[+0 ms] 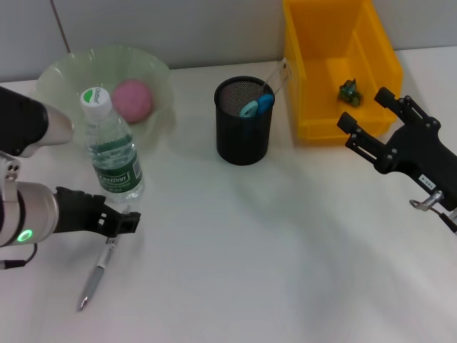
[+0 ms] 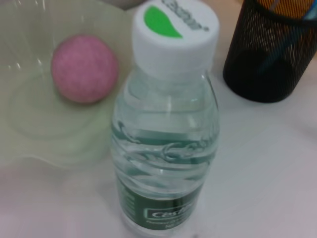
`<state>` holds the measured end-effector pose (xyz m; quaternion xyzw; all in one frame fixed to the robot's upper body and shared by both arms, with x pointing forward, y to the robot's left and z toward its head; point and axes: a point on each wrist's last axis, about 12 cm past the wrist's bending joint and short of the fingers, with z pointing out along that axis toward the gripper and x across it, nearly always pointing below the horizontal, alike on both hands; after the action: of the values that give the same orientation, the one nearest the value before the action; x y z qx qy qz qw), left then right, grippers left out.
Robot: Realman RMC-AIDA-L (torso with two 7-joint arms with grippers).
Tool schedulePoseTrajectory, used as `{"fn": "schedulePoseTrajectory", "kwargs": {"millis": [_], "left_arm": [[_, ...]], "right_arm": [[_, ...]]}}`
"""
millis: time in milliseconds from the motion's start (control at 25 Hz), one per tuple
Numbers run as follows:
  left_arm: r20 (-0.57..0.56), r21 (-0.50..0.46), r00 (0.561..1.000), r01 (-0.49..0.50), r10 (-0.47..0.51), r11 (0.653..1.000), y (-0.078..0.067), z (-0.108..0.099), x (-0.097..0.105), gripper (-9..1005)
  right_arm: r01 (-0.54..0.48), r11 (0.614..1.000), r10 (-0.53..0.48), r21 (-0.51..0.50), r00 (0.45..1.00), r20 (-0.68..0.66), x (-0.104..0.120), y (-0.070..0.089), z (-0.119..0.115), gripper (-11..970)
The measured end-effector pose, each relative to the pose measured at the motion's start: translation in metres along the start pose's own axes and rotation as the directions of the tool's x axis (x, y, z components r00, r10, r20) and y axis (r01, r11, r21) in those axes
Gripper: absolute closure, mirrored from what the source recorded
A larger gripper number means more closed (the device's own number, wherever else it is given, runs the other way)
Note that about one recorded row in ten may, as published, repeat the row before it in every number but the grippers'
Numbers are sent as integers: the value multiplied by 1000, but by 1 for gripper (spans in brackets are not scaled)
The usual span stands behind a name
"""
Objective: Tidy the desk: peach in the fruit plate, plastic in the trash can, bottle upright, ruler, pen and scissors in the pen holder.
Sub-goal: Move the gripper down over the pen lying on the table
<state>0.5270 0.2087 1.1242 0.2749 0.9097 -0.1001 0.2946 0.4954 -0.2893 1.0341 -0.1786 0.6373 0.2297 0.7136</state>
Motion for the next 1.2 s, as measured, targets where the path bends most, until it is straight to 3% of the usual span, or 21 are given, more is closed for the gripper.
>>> {"fn": "schedulePoseTrajectory", "kwargs": {"millis": [360, 1200], "left_arm": [[-63, 23, 998, -10, 11, 1000, -8, 10, -11, 332], [-175, -5, 983, -48, 46, 999, -6, 27, -21, 339]], "right_arm": [[-1, 1000, 1, -1, 1000, -2, 0, 0, 2, 139], [-3, 1000, 3, 2, 1000, -12, 1, 0, 3, 140]]}}
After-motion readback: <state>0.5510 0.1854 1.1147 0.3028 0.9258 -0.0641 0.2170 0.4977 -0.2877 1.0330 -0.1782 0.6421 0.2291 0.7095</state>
